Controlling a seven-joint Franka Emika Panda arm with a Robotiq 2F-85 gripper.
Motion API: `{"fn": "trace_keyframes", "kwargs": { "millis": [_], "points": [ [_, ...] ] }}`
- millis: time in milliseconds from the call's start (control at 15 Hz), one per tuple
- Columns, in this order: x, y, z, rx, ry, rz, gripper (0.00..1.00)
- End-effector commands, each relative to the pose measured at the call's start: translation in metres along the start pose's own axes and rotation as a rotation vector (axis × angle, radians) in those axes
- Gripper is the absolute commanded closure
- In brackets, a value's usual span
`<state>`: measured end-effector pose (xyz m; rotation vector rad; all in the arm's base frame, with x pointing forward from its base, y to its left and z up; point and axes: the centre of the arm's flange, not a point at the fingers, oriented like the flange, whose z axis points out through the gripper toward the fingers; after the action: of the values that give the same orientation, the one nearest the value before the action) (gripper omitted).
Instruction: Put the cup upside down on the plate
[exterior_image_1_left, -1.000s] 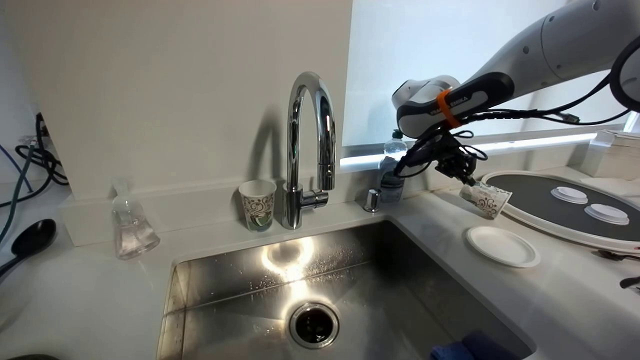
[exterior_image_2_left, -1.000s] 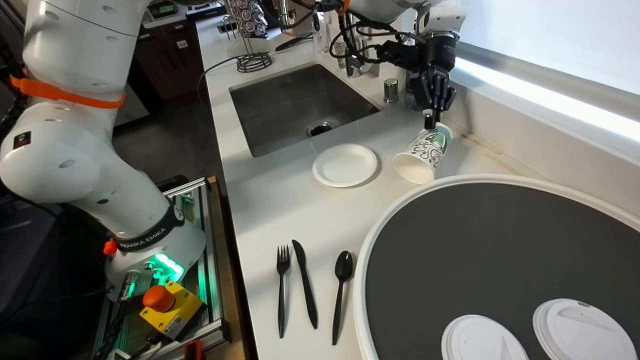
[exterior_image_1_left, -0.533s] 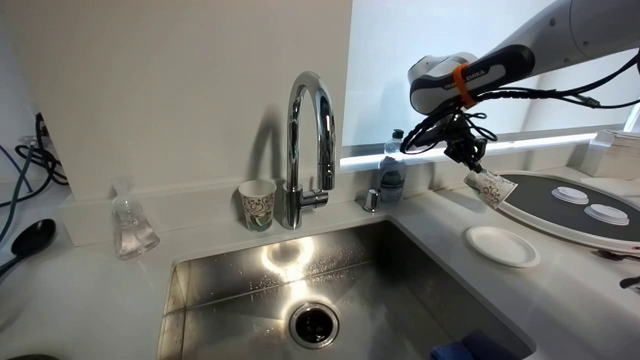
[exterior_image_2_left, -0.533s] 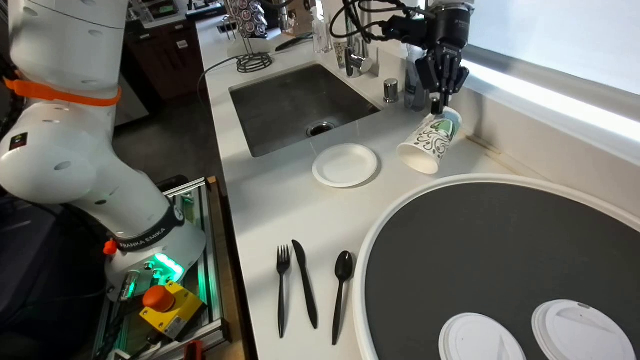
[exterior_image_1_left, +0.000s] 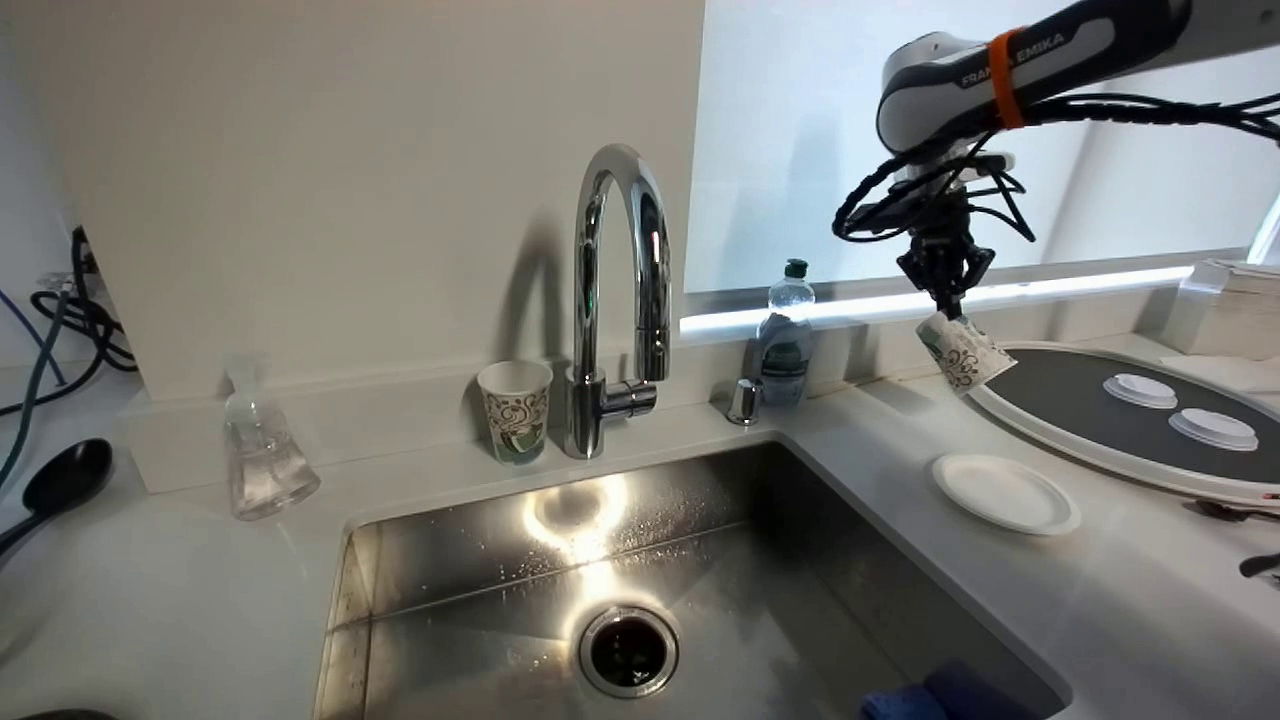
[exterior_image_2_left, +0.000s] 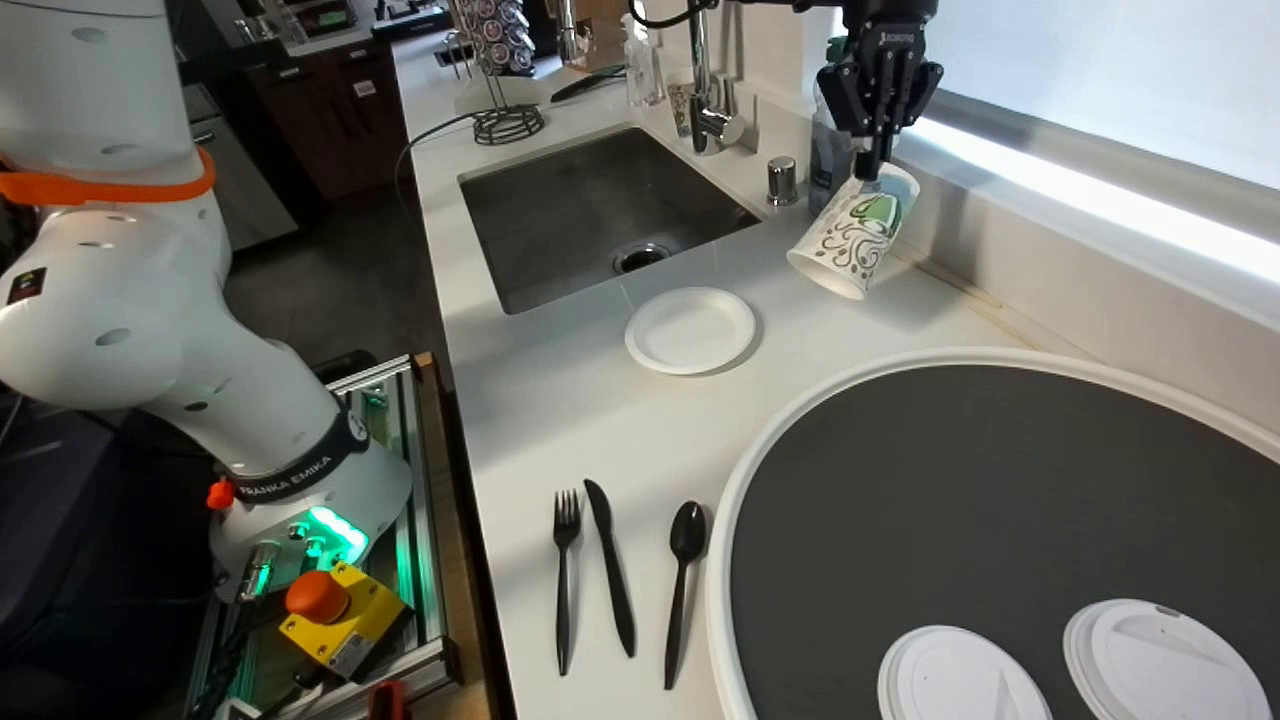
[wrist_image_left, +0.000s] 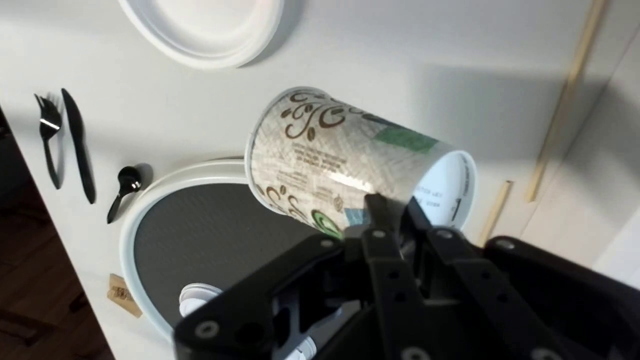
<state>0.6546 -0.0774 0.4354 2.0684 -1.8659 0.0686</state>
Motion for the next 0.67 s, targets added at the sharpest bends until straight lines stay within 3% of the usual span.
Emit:
{"fn": "trace_keyframes", "kwargs": {
  "millis": [0, 200, 600],
  "points": [
    [-0.001, 0.065, 0.007, 0.153, -0.124, -0.016, 0.97],
    [0.004, 0.093, 0.005, 0.277, -0.187, -0.047, 0.97],
    [0.008, 0.156, 0.009, 0.401, -0.268, -0.15, 0.97]
  ]
}}
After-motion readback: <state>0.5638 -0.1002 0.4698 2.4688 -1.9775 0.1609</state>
